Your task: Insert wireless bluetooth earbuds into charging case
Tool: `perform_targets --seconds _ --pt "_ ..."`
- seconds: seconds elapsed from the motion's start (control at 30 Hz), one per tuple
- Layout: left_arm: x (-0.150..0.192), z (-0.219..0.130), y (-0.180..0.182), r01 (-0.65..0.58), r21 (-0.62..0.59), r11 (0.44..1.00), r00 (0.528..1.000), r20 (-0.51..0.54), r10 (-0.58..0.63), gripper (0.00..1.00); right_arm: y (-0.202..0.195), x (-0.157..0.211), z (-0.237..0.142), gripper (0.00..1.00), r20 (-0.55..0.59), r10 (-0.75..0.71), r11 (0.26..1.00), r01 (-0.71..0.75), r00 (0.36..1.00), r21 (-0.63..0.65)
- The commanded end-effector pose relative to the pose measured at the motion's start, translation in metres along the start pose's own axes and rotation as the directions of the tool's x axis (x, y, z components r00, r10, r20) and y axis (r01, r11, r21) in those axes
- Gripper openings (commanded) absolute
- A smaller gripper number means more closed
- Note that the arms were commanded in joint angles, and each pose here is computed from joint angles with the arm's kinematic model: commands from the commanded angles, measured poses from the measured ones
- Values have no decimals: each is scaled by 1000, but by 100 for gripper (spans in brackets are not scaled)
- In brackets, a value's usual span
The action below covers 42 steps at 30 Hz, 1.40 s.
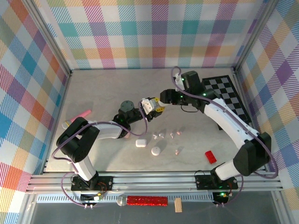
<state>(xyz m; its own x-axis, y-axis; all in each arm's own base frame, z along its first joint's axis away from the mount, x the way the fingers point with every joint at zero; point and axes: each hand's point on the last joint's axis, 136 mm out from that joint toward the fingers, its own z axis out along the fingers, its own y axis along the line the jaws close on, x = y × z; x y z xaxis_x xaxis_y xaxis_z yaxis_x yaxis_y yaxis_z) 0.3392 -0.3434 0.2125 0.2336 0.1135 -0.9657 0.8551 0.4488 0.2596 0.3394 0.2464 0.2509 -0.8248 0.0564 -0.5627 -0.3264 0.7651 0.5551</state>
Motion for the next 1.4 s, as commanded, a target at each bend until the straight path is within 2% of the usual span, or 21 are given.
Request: perform_targets --seconds 0.0,0.17,0.27,0.37,0.53,0.8,0.87,1.03,1.13,1.3,1.37 --pt "-42 -6 -2 -4 11 1000 992 128 3 38 13 -11 -15 66 31 124 974 -116 992 -197" --pt "-57 -8 -2 23 25 999 984 177 -27 38 31 8 -14 71 -96 179 882 -203 979 -425" --pt "-61 -8 -5 31 43 999 981 192 -38 38 36 14 -10 70 -143 200 837 -245 969 -490" --pt "-63 -8 -8 28 62 998 979 199 -39 38 37 11 -9 67 -141 226 806 -266 964 -529" --pt "-61 -11 -11 14 63 998 983 181 -25 38 31 3 -11 48 -132 273 784 -300 953 -544" --pt "-59 -11 -11 8 64 998 985 173 -19 40 23 5 -8 22 -122 279 798 -301 952 -522" --pt "-59 -12 -9 12 55 998 985 171 -21 44 18 5 -6 20 -101 286 811 -297 953 -504" --pt "-49 -20 -6 38 35 999 993 109 -42 74 -26 6 12 16 -39 350 853 -336 936 -399" --pt "-36 -29 -9 54 25 998 997 51 -55 87 -65 14 33 16 -27 400 870 -389 916 -303" --pt "-18 -48 -17 96 8 995 995 -37 -95 100 -107 19 70 16 -31 430 884 -428 902 -190" --pt "-12 -56 -18 115 -12 993 991 -66 -115 100 -118 17 84 16 -27 435 886 -433 900 -165"
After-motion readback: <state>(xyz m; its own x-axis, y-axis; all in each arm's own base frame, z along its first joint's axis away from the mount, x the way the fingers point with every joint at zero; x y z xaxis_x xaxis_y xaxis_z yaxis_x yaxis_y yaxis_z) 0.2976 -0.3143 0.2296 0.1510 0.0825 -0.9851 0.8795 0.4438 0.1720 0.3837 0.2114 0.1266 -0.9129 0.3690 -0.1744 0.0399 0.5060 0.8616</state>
